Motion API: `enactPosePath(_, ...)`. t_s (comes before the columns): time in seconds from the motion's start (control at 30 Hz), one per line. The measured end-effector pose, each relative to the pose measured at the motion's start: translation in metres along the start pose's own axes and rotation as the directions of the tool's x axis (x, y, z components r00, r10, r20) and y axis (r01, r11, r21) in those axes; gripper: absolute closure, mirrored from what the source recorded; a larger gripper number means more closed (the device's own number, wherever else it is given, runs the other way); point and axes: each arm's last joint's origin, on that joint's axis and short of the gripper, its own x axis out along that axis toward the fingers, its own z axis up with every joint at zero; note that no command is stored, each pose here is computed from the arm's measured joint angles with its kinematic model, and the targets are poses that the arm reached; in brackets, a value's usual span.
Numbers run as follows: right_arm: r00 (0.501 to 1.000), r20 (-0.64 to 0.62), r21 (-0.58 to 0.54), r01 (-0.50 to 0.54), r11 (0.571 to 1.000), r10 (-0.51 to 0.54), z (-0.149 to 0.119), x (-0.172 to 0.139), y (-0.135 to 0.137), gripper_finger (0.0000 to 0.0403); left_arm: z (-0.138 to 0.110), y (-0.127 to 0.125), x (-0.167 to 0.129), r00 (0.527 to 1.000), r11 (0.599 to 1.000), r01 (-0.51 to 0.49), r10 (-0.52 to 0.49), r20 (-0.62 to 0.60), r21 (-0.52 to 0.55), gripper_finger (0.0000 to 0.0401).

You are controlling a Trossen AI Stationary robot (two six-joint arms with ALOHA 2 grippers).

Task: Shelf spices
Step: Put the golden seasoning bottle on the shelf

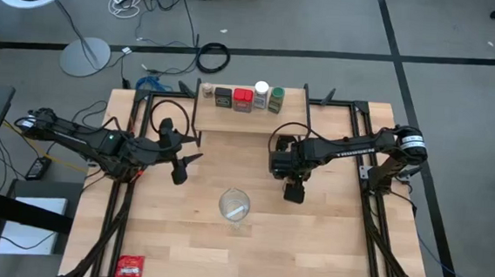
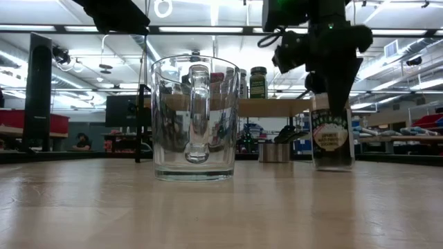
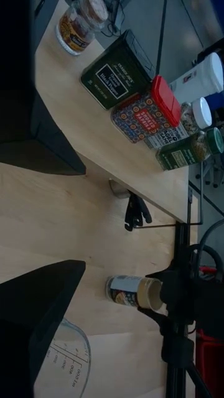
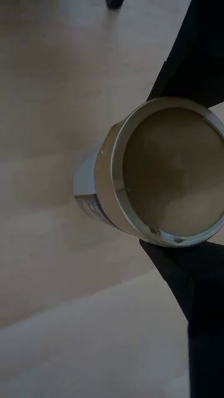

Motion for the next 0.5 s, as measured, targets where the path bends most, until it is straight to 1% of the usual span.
enactPosePath(0.13,0.999,0.04,-0.021,-0.035,0.999,0.036,0.004,-0.015,0.002,0.0132,0.0,0.0,0.0,1.0,1.0,0.0,0.0,0.001,-0.001,0.0161)
enactPosePath(0.27,0.997,0.065,-0.031,-0.036,0.999,0.038,0.003,-0.047,0.003,0.0132,0.0,0.0,0.0,1.0,1.0,0.0,0.0,0.001,-0.001,0.0161)
enactPosePath(0.4,0.991,0.13,-0.032,0.041,0.999,-0.036,0.001,-0.093,0.0,0.0132,0.0,0.0,0.0,1.0,1.0,0.0,0.0,0.001,0.0,0.0161)
enactPosePath(0.5,0.975,0.196,-0.027,0.111,0.993,-0.104,-0.002,-0.131,-0.004,0.0132,0.0,0.0,0.0,1.0,1.0,0.0,0.0,0.0,-0.001,0.0161)
